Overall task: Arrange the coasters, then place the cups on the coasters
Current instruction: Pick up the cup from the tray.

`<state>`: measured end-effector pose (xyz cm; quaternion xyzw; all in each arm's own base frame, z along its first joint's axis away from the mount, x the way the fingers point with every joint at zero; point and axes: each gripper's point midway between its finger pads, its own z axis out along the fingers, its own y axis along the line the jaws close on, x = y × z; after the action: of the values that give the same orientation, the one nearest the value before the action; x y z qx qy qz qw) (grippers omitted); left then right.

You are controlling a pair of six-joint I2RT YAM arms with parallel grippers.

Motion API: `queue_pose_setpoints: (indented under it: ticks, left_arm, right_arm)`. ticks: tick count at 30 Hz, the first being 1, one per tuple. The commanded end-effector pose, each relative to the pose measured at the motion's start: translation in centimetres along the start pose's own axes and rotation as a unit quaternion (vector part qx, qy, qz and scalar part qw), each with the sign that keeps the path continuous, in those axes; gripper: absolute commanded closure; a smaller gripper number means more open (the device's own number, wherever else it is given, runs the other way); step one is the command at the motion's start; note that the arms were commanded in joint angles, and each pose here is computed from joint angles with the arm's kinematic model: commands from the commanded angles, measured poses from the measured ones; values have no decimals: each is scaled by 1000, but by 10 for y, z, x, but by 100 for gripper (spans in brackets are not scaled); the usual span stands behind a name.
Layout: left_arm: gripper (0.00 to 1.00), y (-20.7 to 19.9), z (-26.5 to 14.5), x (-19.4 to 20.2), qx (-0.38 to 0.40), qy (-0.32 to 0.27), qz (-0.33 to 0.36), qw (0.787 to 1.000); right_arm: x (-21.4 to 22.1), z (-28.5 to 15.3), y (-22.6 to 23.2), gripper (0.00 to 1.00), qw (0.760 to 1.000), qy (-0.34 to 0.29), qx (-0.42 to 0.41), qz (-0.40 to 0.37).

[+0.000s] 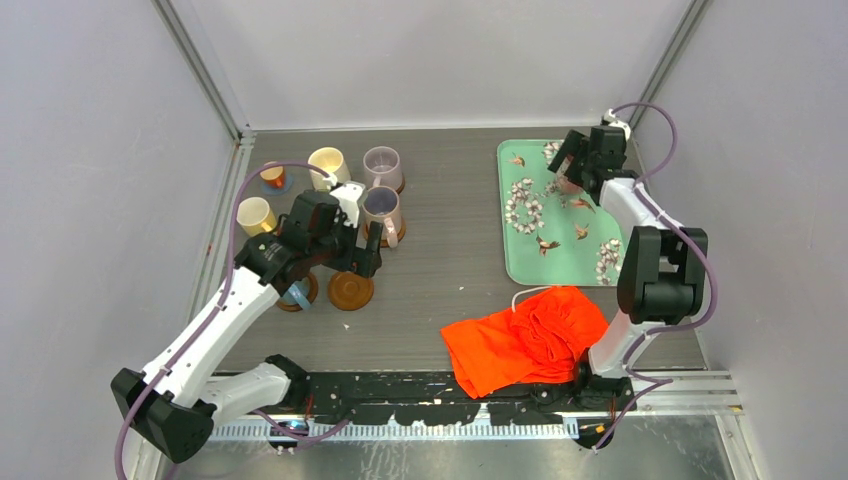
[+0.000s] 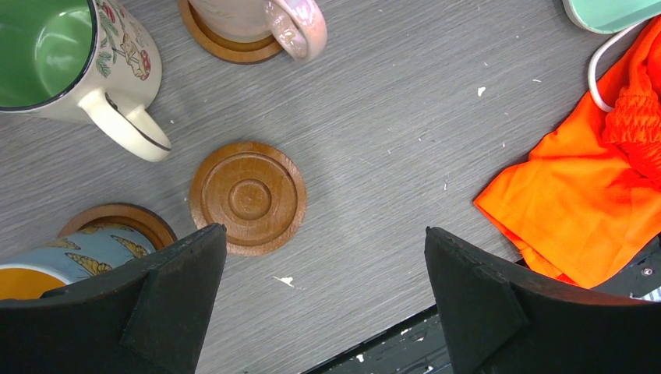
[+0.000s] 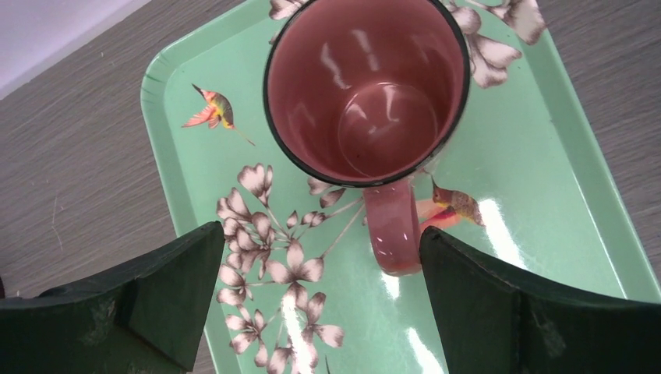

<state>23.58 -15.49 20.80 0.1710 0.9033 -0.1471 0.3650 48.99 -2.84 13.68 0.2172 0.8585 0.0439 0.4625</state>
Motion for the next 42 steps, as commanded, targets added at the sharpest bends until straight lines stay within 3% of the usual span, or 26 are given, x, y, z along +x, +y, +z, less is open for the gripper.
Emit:
queue_pose_setpoints:
  ticks: [1, 9, 14, 22, 35, 42]
  left_arm:
    - [0, -1, 0, -11, 2, -25, 13, 1000]
    - [0, -1, -1, -11, 1, -26, 14, 1000]
    - [0, -2, 0, -10, 2, -24, 15, 1000]
    - [0, 2, 0, -9, -9, -27, 18, 999]
    - [0, 5, -1, -10, -20, -33, 23, 999]
    - [0, 5, 0, -10, -20, -32, 24, 999]
  right_arm:
    - [-10, 1, 21, 0, 1000, -5, 10, -22]
    - [-6, 7, -7, 1, 994, 10, 103, -33]
    - [-12, 7, -13, 7, 991, 9, 123, -50]
    - [-10, 14, -11, 23, 990, 28, 119, -71]
    - [-1, 28, -5, 33, 989, 54, 100, -94]
    - [2, 26, -6, 44, 987, 69, 102, -100]
